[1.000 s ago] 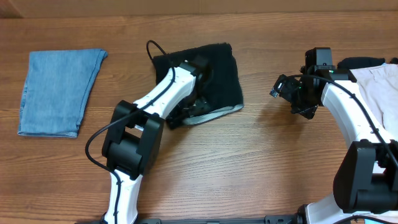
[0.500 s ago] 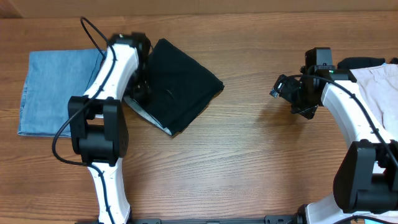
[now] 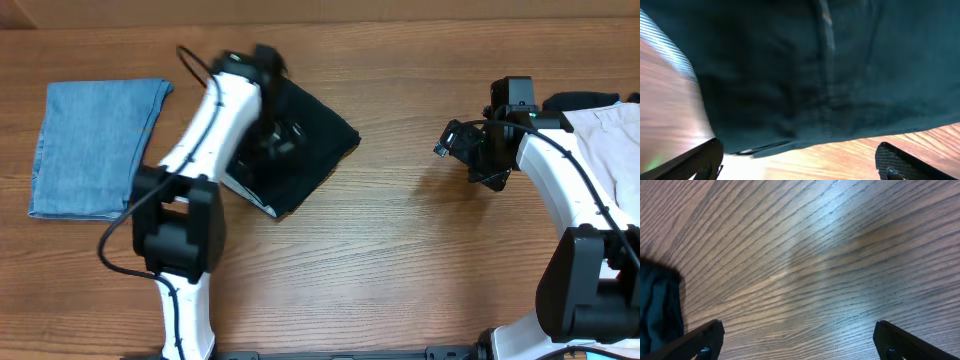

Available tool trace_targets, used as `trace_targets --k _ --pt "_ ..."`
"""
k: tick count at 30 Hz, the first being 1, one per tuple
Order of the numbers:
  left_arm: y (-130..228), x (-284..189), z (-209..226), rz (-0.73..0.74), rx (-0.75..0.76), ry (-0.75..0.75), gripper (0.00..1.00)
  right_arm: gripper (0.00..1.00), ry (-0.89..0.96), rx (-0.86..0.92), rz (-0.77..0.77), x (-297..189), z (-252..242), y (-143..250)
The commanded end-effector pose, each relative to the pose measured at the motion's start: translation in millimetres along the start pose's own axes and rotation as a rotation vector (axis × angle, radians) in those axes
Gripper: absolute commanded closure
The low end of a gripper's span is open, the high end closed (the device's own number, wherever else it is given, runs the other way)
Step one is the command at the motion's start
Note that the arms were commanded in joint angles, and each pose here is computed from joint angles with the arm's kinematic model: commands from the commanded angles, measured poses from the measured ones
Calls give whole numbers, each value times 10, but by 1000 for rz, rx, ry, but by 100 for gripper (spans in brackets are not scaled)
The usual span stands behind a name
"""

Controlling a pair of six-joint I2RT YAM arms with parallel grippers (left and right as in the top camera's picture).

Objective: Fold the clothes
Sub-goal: 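Carry the folded shorts left toward the denim with the left gripper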

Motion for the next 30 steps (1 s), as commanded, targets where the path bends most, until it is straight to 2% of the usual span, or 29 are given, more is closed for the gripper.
trace_targets --k 1,5,8,15,24,27,30 --pt "133 204 -61 34 -105 6 0 0 -14 -10 -27 -77 27 -27" --pt "143 308 -31 41 -128 -3 0 0 -15 -10 -26 -77 27 -26" --pt "166 281 59 24 -194 -73 0 0 -14 -10 -27 -77 27 -27" --pt "177 266 169 14 -202 -147 0 0 -15 -10 -26 -77 27 -26" --pt "77 280 194 -1 -248 -96 0 0 -15 -10 -26 -77 27 -26" --pt "10 275 131 -12 -144 -31 0 0 -15 -10 -26 -77 27 -26" --pt "-19 208 169 -31 -129 -18 0 0 -15 -10 -26 -77 27 -26"
Point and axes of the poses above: each gripper's point midway between its finger pads, its own x axis out along the fingers, its own z axis along the line the jaws close on, y = z × x, the point moved 7 cm from there along -x, back along the fingers, and after that the axes turned 14 degrees about x, right-handed, at the moved point
